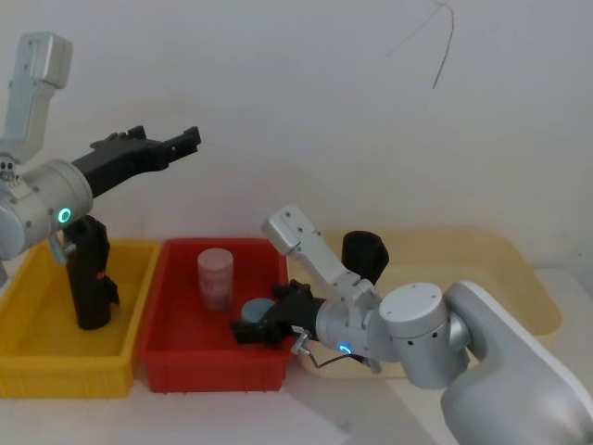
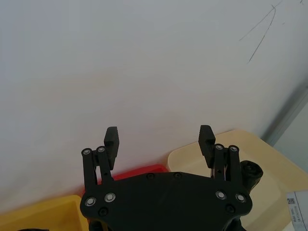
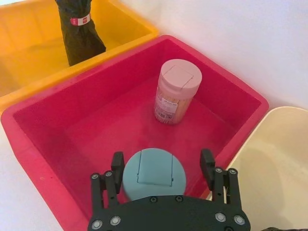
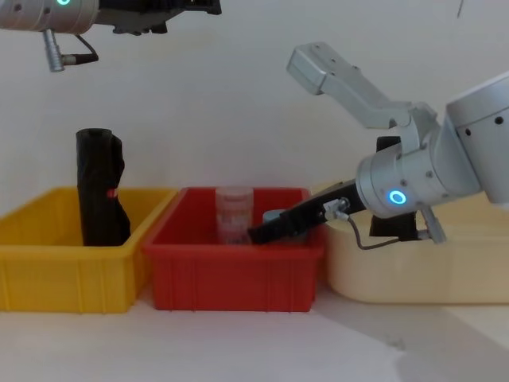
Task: Pick up the garbage bag with the one hand and transfer it to the other hand.
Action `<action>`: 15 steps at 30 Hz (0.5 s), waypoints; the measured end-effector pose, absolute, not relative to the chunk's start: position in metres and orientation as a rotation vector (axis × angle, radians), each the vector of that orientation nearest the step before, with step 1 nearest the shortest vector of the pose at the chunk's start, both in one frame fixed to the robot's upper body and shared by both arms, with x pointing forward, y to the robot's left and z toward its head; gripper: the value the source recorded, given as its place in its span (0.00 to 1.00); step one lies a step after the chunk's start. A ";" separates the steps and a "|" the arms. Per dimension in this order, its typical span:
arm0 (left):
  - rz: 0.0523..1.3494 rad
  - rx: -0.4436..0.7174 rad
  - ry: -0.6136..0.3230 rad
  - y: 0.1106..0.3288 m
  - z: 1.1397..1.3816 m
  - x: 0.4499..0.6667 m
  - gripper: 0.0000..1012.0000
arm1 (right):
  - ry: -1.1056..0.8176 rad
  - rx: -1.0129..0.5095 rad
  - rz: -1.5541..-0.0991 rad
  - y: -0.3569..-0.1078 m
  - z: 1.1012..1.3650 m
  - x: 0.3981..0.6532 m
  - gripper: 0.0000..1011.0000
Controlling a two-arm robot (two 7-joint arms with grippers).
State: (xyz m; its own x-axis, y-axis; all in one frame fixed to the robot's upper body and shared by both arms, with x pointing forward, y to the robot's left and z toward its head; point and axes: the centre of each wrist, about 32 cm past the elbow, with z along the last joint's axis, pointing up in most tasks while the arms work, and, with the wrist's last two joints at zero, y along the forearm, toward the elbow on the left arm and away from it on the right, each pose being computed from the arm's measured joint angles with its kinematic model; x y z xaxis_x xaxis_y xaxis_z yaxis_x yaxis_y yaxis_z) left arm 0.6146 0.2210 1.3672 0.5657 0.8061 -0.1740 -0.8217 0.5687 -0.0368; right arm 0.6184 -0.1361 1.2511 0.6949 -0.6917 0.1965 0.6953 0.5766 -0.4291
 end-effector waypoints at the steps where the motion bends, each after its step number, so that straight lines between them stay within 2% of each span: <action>1: 0.960 -0.118 0.143 0.221 1.367 0.615 0.99 | -0.007 -0.505 -0.811 -0.137 1.251 0.618 0.95; 5: 0.960 -0.118 0.144 0.221 1.367 0.615 0.99 | -0.001 -0.497 -0.806 -0.138 1.252 0.618 0.87; 6: 0.959 -0.118 0.143 0.221 1.367 0.615 0.99 | -0.001 -0.494 -0.805 -0.138 1.253 0.617 0.82; 7: 0.960 -0.118 0.143 0.221 1.367 0.615 0.99 | 0.001 -0.488 -0.800 -0.138 1.254 0.617 0.82; 11: 0.960 -0.118 0.143 0.221 1.367 0.615 0.99 | 0.003 -0.476 -0.793 -0.138 1.256 0.615 0.69; 15: 0.960 -0.118 0.144 0.221 1.367 0.615 0.99 | 0.009 -0.467 -0.786 -0.138 1.258 0.613 0.64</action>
State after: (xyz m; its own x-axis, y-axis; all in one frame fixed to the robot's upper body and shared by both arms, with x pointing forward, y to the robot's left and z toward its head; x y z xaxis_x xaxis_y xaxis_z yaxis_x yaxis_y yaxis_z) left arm 0.6146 0.2211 1.3672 0.5656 0.8061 -0.1741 -0.8217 0.5687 -0.0367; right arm 0.6133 -0.1382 1.2575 0.7117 -0.6832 0.1634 0.6794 0.6102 -0.4074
